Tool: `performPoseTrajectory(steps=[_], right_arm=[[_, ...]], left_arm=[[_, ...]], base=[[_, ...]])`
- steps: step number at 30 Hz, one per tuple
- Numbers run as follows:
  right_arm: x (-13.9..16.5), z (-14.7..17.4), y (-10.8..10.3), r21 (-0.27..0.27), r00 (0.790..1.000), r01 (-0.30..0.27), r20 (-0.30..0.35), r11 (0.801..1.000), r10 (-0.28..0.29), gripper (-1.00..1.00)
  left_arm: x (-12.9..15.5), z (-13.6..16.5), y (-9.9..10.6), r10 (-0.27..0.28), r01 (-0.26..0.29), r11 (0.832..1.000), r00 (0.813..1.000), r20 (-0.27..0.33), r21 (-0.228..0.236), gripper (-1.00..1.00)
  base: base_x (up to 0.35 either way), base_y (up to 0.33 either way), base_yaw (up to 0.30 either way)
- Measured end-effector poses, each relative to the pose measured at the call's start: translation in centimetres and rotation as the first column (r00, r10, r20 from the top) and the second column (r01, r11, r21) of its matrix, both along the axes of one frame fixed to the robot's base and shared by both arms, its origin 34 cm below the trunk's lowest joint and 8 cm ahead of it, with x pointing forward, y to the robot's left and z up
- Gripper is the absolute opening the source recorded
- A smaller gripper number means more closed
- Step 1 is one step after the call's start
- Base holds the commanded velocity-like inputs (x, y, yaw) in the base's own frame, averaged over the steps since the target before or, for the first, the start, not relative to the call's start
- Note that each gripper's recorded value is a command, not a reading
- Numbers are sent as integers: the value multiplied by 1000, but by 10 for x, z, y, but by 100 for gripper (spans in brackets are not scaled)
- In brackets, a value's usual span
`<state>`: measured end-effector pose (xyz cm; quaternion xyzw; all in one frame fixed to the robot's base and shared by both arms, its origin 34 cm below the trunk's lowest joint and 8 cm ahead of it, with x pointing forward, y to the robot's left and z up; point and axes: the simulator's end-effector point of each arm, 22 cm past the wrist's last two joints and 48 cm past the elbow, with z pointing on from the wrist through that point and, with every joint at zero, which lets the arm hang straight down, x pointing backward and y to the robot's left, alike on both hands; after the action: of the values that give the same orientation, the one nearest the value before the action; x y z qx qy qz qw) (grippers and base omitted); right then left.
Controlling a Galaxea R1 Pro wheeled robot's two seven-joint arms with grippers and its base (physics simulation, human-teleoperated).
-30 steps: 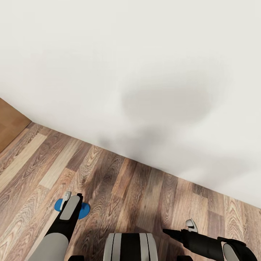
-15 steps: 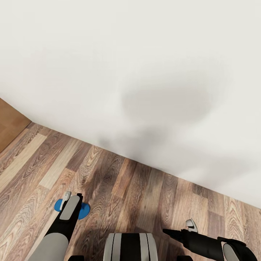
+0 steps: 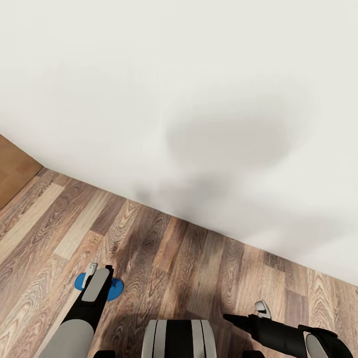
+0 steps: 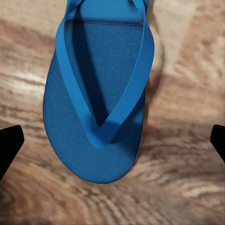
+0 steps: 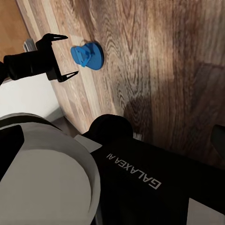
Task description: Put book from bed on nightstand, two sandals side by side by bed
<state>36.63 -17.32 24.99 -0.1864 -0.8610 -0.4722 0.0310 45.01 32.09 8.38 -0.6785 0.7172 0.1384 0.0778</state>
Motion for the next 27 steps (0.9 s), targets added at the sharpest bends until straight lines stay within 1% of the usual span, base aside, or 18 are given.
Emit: performPoseTrajectory(steps=[13,27], right_arm=[[-13,-16,0,0,999,0,-53,1000,0,100],[-13,-16,0,0,999,0,-53,1000,0,100]], left_arm=[[-22,-20,0,0,0,1000,999,-53,0,100],[-22,-20,0,0,0,1000,999,-53,-1,100]], base=[[0,0,0],[0,0,0]])
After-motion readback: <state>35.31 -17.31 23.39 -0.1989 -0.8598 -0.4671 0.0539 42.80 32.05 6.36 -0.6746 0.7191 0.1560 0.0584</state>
